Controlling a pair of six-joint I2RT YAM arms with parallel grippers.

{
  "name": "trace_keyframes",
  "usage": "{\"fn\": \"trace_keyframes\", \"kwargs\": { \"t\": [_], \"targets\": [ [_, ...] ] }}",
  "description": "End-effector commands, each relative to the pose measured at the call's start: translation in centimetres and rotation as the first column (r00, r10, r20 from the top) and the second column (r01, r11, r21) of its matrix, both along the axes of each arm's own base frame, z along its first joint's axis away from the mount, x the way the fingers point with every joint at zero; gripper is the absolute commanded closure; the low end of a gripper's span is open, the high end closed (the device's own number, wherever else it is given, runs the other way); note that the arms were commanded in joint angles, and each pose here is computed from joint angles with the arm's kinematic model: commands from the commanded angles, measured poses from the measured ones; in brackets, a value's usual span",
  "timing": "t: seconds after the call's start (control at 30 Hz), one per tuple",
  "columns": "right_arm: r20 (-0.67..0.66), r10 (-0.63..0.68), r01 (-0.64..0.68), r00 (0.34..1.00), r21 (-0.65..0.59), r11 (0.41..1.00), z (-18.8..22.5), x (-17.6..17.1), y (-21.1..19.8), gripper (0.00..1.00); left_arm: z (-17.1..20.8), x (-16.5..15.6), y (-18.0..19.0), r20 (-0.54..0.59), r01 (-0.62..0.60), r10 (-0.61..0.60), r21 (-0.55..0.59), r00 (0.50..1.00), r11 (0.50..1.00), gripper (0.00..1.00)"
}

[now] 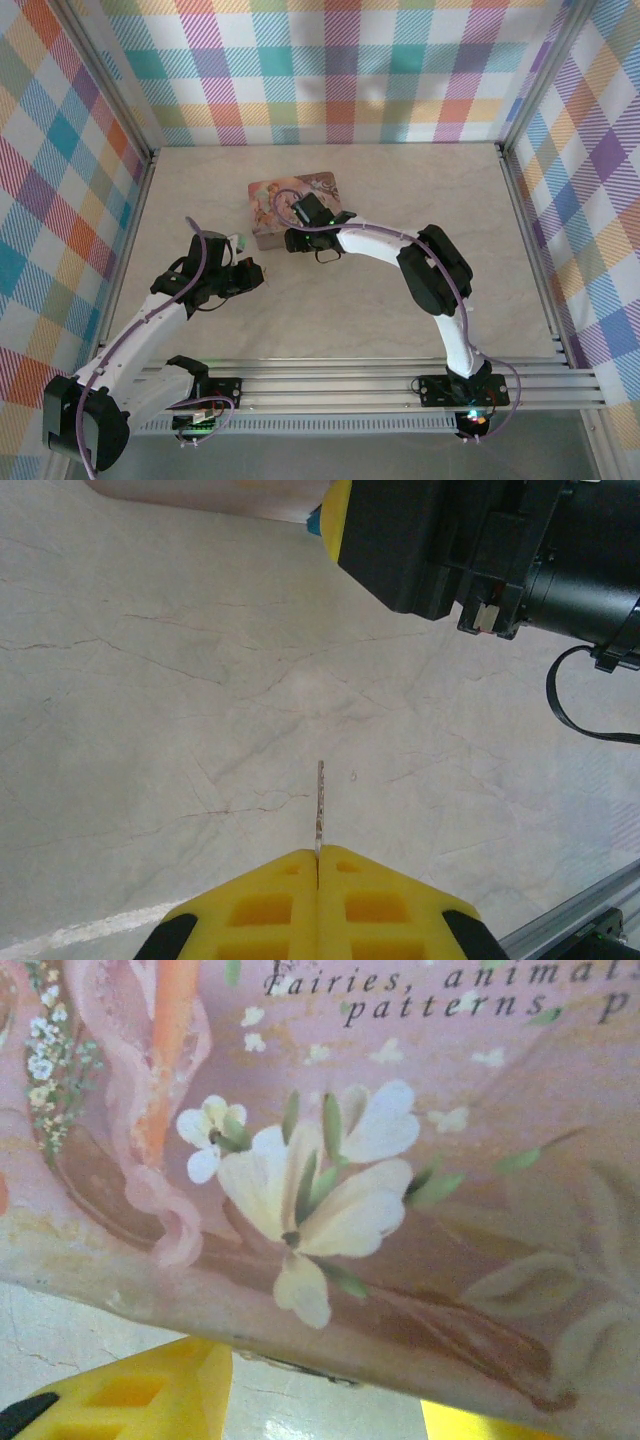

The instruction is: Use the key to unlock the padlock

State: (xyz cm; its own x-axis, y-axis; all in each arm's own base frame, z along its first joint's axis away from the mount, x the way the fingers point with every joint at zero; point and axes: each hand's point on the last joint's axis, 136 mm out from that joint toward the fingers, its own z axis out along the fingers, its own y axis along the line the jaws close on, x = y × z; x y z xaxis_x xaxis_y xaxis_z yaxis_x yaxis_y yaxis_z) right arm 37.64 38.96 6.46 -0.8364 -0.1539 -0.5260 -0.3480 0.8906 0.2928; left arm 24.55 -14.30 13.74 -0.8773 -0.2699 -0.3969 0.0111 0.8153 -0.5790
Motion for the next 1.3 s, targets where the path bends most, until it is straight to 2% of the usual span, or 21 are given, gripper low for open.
{"fn": "trace_keyframes", "kwargs": {
  "t": [0.0,0.6,0.87,1.1,1.2,1.27],
  "targets": [
    [0.002,-0.011,0.011,1.000,-0.001,1.000,0.0,0.6,0.6,0.50,0.1,-0.2,0.2,0.011,0.016,-0.016,0.008,1.000,1.000,1.00],
    [-0.013,-0.018,0.017,1.000,-0.038,0.999,-1.2,1.7,0.3,0.53,-0.2,-0.6,0.4,0.015,0.012,-0.012,0.007,1.000,1.000,1.00],
    [0.023,0.000,0.001,1.000,-0.036,0.999,-0.1,2.2,0.4,0.73,0.0,-0.7,0.5,0.020,0.010,-0.010,0.008,1.000,1.000,1.00],
    [0.032,0.026,-0.024,0.999,-0.045,0.999,0.4,1.9,0.1,0.82,0.2,-0.7,0.4,0.037,0.015,-0.016,0.007,0.999,1.000,1.00],
    [0.032,0.052,-0.051,0.998,-0.040,0.998,1.0,1.4,0.0,0.88,0.5,-0.7,0.2,0.059,0.034,-0.034,-0.003,0.998,0.999,1.00],
    [0.023,0.074,-0.073,0.997,-0.027,0.997,1.7,0.9,0.0,0.92,1.2,-0.5,-0.5,0.114,0.071,-0.067,-0.036,0.991,0.997,1.00]
  ]
}}
